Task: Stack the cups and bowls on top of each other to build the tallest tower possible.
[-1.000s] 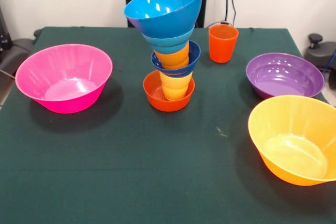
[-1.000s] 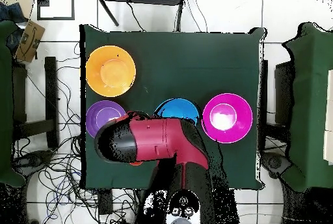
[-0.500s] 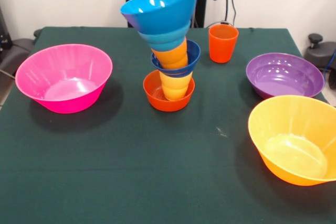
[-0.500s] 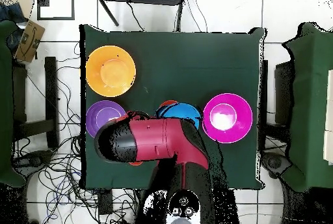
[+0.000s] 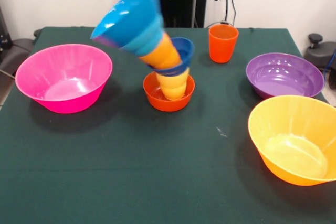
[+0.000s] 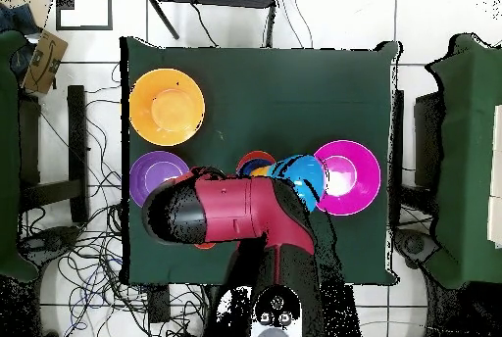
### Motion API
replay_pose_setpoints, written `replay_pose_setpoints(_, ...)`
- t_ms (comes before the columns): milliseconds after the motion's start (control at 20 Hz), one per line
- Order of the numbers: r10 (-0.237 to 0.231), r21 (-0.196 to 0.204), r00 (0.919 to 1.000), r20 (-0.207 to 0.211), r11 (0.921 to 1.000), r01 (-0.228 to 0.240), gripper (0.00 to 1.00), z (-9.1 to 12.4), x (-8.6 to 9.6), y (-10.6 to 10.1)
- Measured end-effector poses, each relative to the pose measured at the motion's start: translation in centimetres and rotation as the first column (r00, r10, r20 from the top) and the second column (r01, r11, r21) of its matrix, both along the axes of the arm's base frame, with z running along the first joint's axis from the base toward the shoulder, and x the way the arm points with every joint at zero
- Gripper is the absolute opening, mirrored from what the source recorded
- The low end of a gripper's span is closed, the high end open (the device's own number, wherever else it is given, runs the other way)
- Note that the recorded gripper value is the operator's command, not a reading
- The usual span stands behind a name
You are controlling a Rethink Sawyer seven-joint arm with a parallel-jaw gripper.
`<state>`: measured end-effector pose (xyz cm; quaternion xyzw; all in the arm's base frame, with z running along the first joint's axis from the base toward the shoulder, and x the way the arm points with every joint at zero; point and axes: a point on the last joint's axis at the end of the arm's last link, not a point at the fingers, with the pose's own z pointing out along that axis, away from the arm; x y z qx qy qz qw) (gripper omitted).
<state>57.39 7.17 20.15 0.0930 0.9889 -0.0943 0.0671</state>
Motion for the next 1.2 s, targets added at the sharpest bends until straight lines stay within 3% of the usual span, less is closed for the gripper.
replay_pose_setpoints(1200, -0.015, 0.013, 0.9999, 0.002, 0.9998, 0.015, 1.00, 0.14, 0.18, 0.20)
